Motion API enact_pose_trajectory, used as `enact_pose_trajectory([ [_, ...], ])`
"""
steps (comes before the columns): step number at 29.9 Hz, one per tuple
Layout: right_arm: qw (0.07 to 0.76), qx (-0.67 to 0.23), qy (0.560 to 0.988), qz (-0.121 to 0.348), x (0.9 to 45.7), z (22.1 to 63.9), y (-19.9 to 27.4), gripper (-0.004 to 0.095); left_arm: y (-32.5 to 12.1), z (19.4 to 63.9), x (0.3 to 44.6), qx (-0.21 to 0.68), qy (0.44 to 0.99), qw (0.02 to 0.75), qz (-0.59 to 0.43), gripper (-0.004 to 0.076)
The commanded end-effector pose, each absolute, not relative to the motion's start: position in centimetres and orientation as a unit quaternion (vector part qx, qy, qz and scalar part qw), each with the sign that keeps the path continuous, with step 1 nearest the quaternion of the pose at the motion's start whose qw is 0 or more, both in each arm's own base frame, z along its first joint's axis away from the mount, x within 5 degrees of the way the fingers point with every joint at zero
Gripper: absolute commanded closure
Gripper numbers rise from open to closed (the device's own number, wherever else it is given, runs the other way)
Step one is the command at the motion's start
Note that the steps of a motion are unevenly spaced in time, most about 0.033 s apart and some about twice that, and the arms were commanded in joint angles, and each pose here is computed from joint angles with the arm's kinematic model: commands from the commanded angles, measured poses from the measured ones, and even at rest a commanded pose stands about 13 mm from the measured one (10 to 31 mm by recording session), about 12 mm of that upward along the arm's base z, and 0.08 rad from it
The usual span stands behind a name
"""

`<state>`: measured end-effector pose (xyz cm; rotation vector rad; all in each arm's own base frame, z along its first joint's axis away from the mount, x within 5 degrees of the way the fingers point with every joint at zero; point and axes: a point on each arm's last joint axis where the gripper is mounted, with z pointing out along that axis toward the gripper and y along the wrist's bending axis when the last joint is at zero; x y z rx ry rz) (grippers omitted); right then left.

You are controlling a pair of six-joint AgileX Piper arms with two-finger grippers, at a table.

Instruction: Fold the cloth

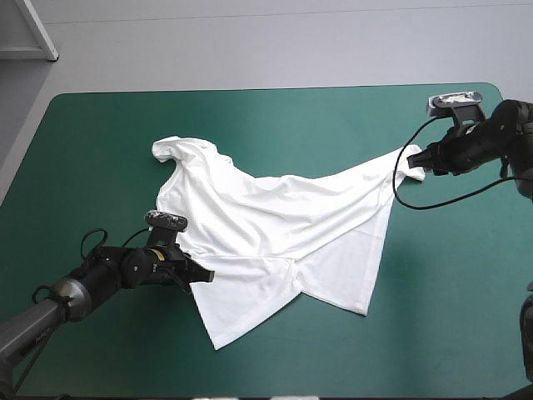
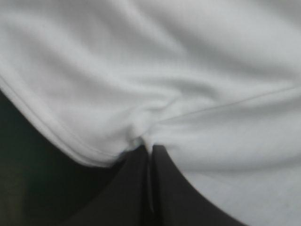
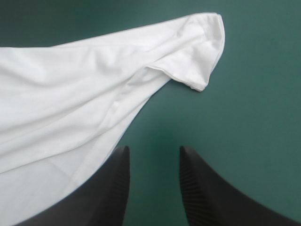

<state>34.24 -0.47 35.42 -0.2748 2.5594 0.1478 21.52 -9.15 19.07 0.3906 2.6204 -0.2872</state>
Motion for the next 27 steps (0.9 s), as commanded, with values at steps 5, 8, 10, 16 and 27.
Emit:
enact_pose_trajectory([
  [5,0.326,-0.085,0.941,0.037,37.5,33.4,-1.1,0.0317,-9.2,18.5,20.9,0.144,0.964,0.196,-0.108,0.0705],
  [8,0.345,-0.059,0.936,0.026,39.2,31.9,-1.9,0.0330,-9.2,18.5,20.8,0.146,0.965,0.191,-0.108,0.0705],
  [10,0.347,-0.034,0.936,0.036,40.2,30.7,-2.7,0.0330,-9.2,18.5,20.7,0.146,0.965,0.188,-0.108,0.0705],
  [16,0.316,-0.008,0.945,0.077,41.7,26.9,-4.1,0.0359,-9.2,18.5,20.7,0.146,0.965,0.189,-0.108,0.0705],
  [27,0.291,-0.005,0.950,0.115,43.3,22.9,-3.8,0.0422,-9.2,18.5,20.8,0.146,0.965,0.190,-0.108,0.0705],
])
